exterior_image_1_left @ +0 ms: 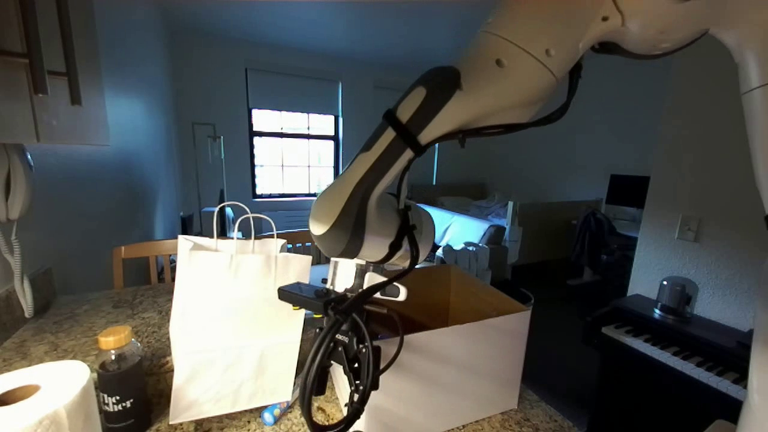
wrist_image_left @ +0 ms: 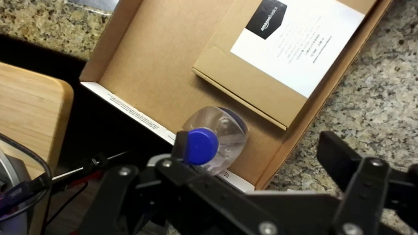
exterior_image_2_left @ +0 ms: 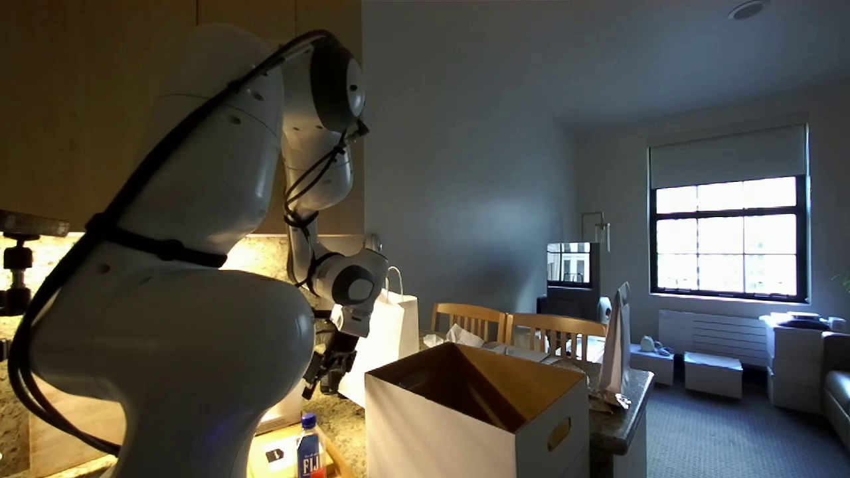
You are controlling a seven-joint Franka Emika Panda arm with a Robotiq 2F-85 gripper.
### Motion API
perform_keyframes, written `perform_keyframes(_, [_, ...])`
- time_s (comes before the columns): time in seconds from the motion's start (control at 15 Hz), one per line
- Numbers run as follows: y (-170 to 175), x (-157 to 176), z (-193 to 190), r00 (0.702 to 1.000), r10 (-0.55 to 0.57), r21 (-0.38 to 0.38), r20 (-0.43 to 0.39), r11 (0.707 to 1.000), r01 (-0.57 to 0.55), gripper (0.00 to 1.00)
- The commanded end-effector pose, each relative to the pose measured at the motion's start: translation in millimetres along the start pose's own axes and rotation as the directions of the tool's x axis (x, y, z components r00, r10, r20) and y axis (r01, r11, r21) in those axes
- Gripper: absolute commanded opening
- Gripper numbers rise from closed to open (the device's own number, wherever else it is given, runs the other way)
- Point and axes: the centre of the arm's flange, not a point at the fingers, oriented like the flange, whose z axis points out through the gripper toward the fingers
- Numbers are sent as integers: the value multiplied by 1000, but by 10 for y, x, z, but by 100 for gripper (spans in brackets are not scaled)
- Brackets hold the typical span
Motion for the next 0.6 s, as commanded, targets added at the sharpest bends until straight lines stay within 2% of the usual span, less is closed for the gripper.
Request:
perform_keyframes(0.0, [-238, 35, 299, 999, 35, -63, 20, 997, -34, 100])
perform_keyframes(0.2, [-200, 13, 391, 999, 39, -78, 19, 996, -37, 100])
perform_keyframes(0.53, [-35, 22, 257, 998, 65, -26, 18, 998, -65, 100])
